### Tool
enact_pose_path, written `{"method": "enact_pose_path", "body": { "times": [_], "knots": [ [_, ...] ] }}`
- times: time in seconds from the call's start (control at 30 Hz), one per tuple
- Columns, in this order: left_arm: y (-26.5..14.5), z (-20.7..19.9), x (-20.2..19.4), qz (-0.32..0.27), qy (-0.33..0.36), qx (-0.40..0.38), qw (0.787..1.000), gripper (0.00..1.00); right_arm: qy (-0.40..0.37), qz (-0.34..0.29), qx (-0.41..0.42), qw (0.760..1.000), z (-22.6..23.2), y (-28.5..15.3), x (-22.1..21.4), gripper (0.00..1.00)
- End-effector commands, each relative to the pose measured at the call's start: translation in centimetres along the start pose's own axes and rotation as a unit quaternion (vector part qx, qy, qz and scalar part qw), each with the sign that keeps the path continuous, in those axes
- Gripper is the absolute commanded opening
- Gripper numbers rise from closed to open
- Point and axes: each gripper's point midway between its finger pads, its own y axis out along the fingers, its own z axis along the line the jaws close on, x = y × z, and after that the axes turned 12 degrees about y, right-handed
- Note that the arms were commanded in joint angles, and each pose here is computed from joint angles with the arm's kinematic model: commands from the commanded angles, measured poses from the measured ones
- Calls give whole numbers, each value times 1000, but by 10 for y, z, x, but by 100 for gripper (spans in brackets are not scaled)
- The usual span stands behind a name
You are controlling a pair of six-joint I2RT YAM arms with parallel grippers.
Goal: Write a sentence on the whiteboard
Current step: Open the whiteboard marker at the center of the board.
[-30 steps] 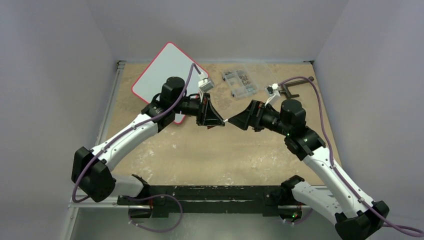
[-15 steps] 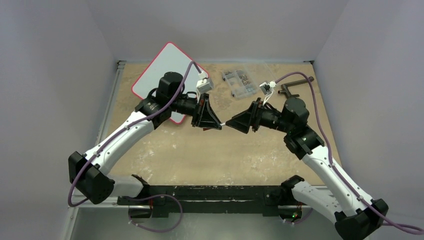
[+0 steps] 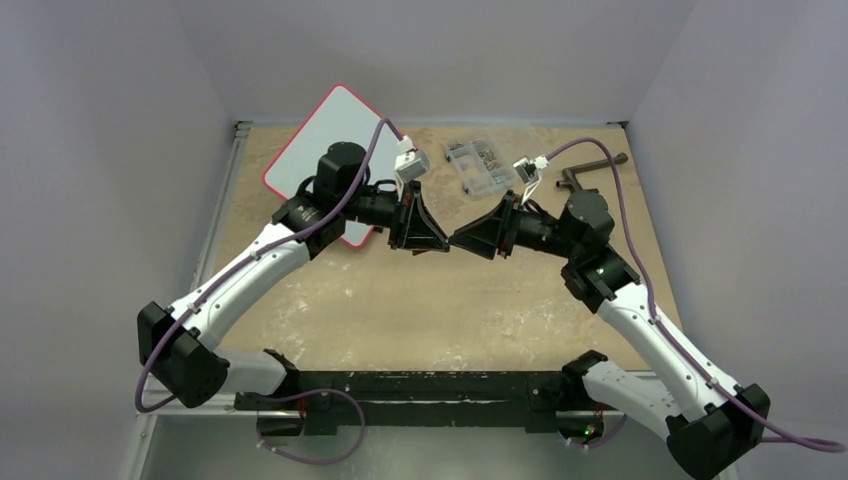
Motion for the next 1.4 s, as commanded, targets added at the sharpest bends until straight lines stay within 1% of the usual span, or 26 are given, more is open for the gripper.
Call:
{"method": "enact_pose_path", "body": {
  "times": [0.0,0.13,0.27,0.57,0.77,0.83,0.9,1.03,1.2,1.23,1.27,1.3,1.37],
  "knots": [
    [8,2,17,-24,26,5,999,0,-10,6,28,1000,10,2,0,44],
    [11,1,21,-25,30,-5,999,0,-9,9,27,1000,9,1,-1,39],
    [11,-2,21,-21,36,-17,999,0,-8,18,32,999,10,1,-5,30],
    [9,-7,20,-4,42,-34,999,0,-11,38,35,999,9,-1,-13,1],
    [8,-8,23,-1,46,-30,999,1,-11,40,29,999,7,-3,-15,0],
    [6,-10,24,0,48,-27,998,9,-11,33,26,999,7,-4,-14,0],
    [4,-11,26,-1,54,-20,998,16,-11,26,26,999,10,-5,-11,0],
    [2,-10,29,-6,57,-9,998,21,-11,16,31,999,16,-6,-7,0],
    [1,-10,32,-8,58,-2,998,39,-6,6,29,1000,18,-6,-3,0],
    [0,-10,33,-9,61,1,998,47,-3,1,26,1000,18,-6,-2,0],
    [-1,-10,34,-9,62,4,998,61,0,-4,23,1000,18,-6,0,0],
    [-2,-11,35,-10,64,8,998,70,3,-10,19,1000,17,-6,2,0],
    [-7,-13,36,-9,68,17,998,81,11,-22,14,1000,17,-7,5,0]
  ]
}}
